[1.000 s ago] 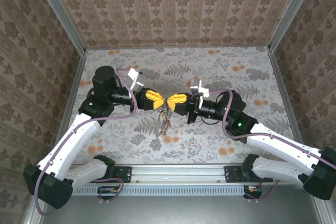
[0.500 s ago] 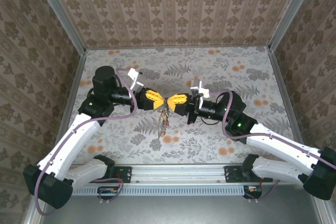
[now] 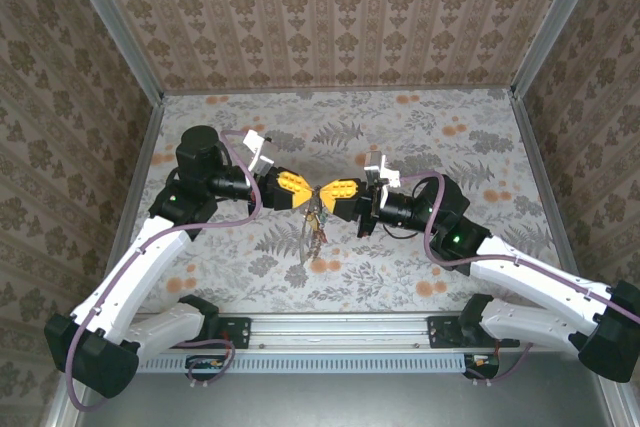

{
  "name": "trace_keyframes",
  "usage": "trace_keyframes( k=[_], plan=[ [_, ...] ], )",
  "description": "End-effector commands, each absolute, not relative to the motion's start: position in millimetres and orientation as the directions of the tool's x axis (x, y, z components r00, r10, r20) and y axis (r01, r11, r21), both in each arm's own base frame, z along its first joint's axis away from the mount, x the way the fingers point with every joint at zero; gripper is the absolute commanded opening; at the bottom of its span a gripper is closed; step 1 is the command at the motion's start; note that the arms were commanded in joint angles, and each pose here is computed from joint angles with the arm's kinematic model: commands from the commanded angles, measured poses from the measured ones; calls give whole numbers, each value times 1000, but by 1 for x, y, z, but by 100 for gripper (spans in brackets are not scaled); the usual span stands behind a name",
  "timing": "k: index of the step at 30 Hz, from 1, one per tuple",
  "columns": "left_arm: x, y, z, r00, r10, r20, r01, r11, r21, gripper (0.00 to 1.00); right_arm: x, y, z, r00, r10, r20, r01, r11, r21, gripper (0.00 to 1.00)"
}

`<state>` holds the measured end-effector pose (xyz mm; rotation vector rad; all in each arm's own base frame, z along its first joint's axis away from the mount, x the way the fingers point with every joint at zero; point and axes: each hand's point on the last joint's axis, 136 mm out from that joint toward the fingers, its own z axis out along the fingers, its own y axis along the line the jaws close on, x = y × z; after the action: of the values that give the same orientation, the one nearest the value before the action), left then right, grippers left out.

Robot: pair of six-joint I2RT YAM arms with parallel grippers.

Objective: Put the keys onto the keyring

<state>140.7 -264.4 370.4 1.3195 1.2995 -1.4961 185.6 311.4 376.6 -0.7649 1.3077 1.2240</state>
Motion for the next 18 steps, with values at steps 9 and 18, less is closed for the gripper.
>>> trace_keyframes(
  k=[9,18],
  plan=[
    [134,-261,382,-134,57,-989,961,-235,-144,0,187,305,387,-145,269,-952,-941,261,217,0],
    [134,-261,382,-134,57,-989,962,-234,-143,0,184,309,388,-160,271,-949,-948,228,225,0]
  ],
)
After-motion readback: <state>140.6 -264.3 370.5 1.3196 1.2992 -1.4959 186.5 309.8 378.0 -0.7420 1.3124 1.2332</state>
